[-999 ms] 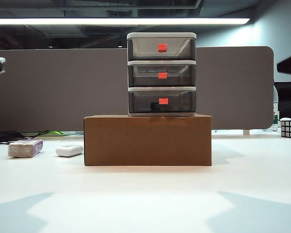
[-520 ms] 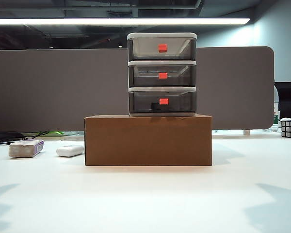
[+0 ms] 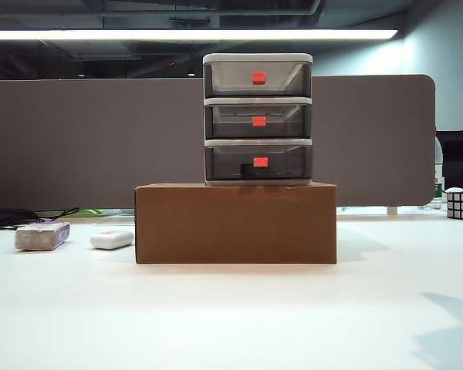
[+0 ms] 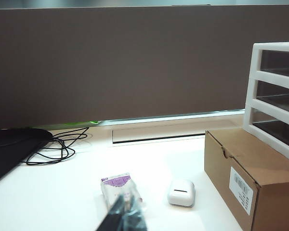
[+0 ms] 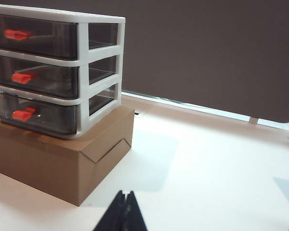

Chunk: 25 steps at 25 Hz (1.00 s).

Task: Open the third layer of the drawer on the table, pick up the transparent tape on the table and put it in, and finally close the drawer.

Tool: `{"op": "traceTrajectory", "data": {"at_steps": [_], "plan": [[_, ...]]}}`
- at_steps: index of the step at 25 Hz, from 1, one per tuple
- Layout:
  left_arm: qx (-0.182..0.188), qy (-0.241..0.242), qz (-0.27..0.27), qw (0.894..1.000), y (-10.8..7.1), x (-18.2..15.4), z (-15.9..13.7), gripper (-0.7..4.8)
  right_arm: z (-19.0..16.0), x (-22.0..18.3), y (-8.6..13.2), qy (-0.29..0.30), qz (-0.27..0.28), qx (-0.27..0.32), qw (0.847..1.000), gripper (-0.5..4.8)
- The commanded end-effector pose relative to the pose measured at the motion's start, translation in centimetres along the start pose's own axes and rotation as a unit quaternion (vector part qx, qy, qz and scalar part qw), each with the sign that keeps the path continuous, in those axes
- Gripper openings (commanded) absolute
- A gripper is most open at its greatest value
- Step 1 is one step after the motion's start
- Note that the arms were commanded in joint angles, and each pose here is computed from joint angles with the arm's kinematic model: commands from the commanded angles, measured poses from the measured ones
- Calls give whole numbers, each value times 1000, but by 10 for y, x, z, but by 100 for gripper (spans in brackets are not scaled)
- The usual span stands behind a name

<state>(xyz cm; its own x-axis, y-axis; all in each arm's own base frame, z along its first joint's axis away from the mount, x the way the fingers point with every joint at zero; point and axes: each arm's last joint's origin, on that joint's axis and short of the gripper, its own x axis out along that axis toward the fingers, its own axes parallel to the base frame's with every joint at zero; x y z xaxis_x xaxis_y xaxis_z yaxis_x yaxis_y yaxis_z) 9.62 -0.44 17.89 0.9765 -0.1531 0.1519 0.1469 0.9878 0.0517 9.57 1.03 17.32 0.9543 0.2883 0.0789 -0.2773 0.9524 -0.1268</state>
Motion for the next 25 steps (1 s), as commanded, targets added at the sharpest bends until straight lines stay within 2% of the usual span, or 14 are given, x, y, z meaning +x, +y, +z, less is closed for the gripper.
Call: {"op": "traceTrajectory", "data": {"at_steps": [1,4,10,25], "plan": [[0,-4,15,1000,1,0,2,-6,0,0,-1,-3,-14,4,1000,-1],[1,-4,35,999,2,0,2,-6,0,0,-3,1,-48,4,999,-1],[-2,8,33,999,2,0,0,-6,-1,-1,-6,5,-110,17,994,-1],[-2,12,32,999,2,0,-1,-6,-1,-1,-6,6,-108,17,994,-1]]}}
